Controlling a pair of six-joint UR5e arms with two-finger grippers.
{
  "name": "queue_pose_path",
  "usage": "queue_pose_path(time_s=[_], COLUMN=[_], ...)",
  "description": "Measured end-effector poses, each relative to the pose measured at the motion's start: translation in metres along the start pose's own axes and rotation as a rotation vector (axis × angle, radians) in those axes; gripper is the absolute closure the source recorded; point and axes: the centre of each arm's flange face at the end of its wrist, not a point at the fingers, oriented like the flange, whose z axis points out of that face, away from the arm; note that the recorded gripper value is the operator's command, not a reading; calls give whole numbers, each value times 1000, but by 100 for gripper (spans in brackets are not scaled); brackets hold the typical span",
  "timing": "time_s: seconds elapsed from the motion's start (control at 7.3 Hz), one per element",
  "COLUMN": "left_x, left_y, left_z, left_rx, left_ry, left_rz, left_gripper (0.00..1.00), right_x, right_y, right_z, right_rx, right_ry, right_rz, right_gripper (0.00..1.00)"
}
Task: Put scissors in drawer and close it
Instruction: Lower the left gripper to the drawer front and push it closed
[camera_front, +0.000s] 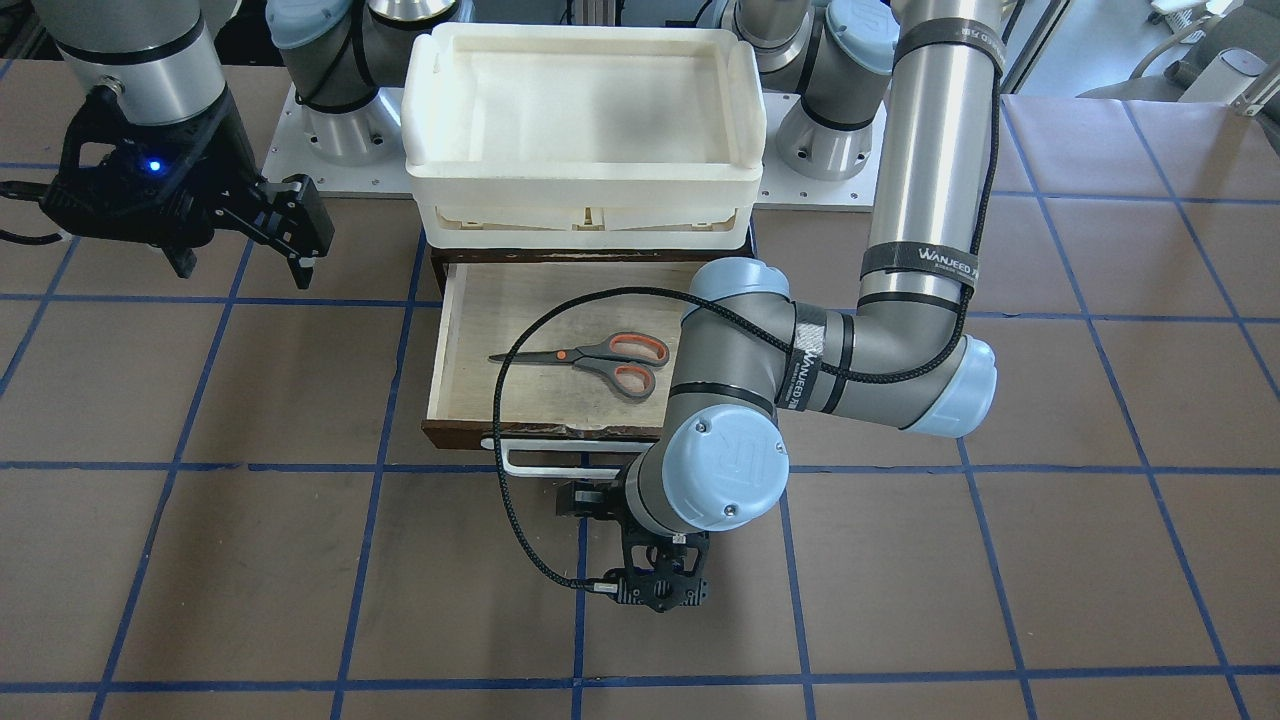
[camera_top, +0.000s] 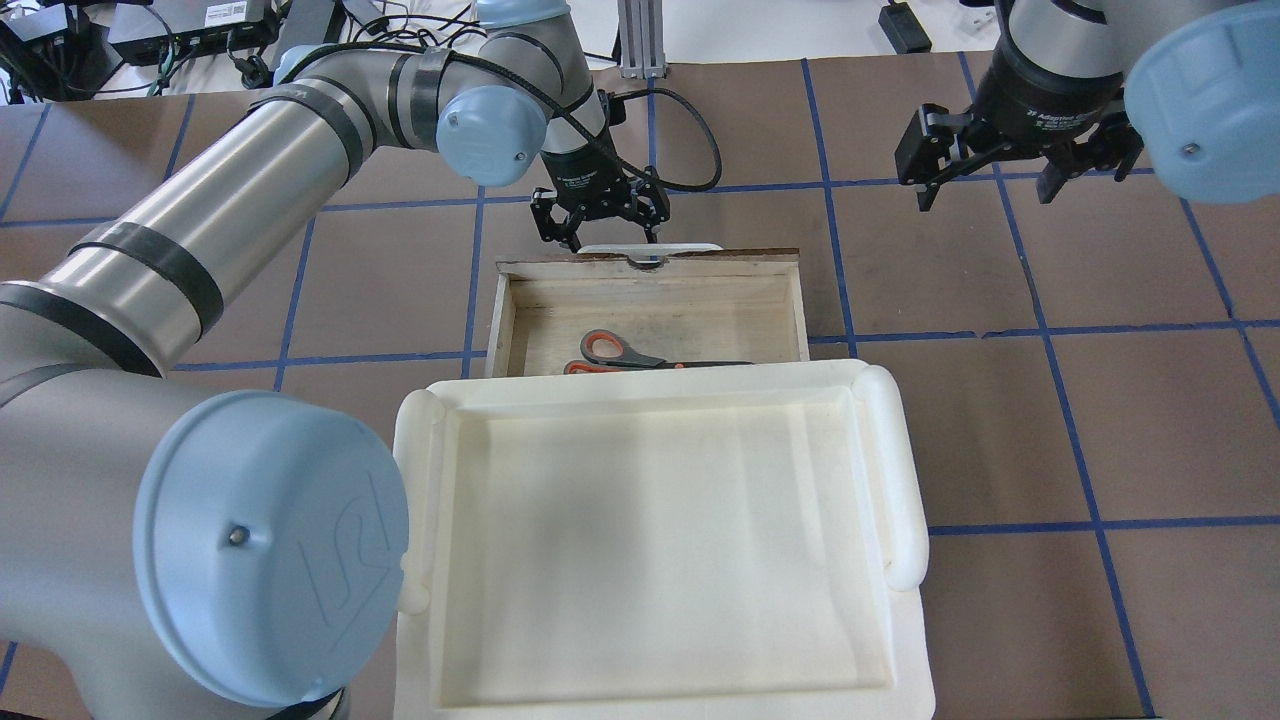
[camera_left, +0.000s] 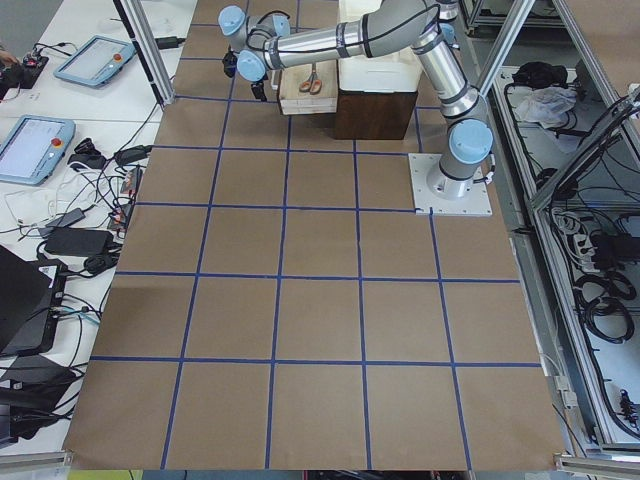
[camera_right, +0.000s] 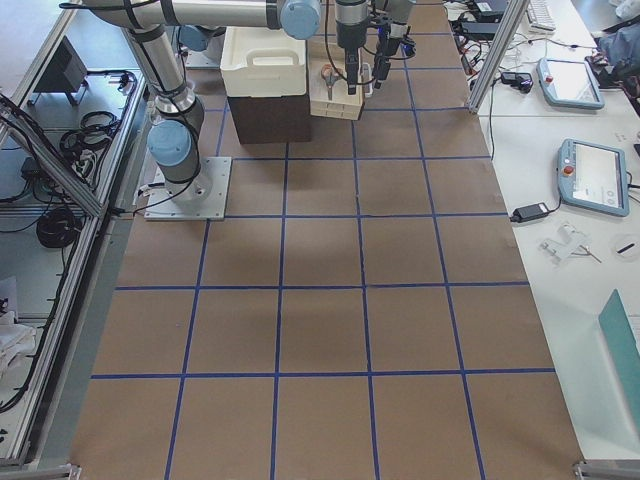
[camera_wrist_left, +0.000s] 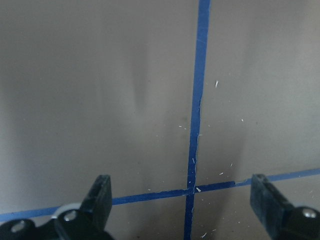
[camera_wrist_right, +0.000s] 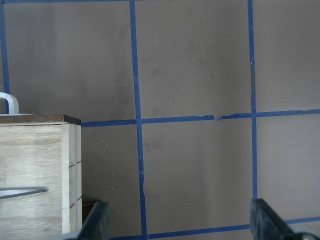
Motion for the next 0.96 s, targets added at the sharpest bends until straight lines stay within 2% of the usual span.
queue_pose_path(time_s=[0.96], left_x=[-4], left_y=[23], left_z=[-4], left_rx=[-50], left_ry=[-7], left_rz=[-12], left_gripper=[0], right_x=[3], right_y=[0], right_z=[1], right_rx=[-3], right_ry=[34], right_rz=[-6], right_gripper=[0])
